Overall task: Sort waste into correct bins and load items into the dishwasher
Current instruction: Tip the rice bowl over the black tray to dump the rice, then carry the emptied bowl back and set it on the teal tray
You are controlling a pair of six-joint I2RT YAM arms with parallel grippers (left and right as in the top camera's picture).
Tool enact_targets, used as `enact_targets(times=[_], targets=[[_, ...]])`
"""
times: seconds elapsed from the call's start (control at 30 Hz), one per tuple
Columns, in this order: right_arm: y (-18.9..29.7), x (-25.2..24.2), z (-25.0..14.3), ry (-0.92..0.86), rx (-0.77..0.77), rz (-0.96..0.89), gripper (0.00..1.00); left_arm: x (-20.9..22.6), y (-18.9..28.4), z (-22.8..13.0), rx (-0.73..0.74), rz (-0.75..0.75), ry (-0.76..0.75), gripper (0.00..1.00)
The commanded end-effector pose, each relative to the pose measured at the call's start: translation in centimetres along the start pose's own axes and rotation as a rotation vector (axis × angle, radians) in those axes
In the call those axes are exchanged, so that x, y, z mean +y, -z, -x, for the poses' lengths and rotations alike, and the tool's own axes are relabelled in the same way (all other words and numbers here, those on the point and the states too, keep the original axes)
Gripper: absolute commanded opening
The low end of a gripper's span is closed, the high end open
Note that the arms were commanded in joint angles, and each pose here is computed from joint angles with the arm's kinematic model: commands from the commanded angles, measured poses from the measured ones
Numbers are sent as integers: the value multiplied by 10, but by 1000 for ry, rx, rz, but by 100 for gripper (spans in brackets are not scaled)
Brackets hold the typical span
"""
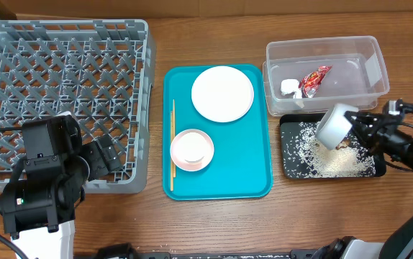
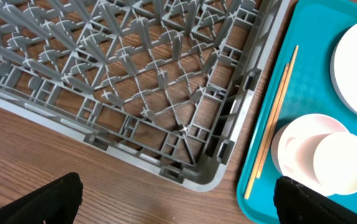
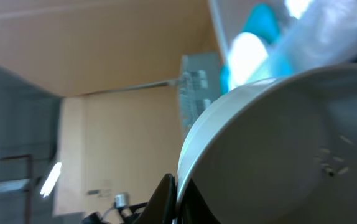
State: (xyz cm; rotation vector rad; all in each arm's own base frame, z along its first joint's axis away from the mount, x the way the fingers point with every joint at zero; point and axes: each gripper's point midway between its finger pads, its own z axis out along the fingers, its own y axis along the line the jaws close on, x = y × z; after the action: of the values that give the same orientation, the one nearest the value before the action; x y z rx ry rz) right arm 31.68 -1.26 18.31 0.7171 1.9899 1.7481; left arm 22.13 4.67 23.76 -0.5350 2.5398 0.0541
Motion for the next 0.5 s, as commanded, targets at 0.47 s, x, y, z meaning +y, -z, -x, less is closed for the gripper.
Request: enact_targets(times=[0.47], targets=[[-66,-7,-46,562,260,-812,4,-1,3,6,-20,-10,28,100]])
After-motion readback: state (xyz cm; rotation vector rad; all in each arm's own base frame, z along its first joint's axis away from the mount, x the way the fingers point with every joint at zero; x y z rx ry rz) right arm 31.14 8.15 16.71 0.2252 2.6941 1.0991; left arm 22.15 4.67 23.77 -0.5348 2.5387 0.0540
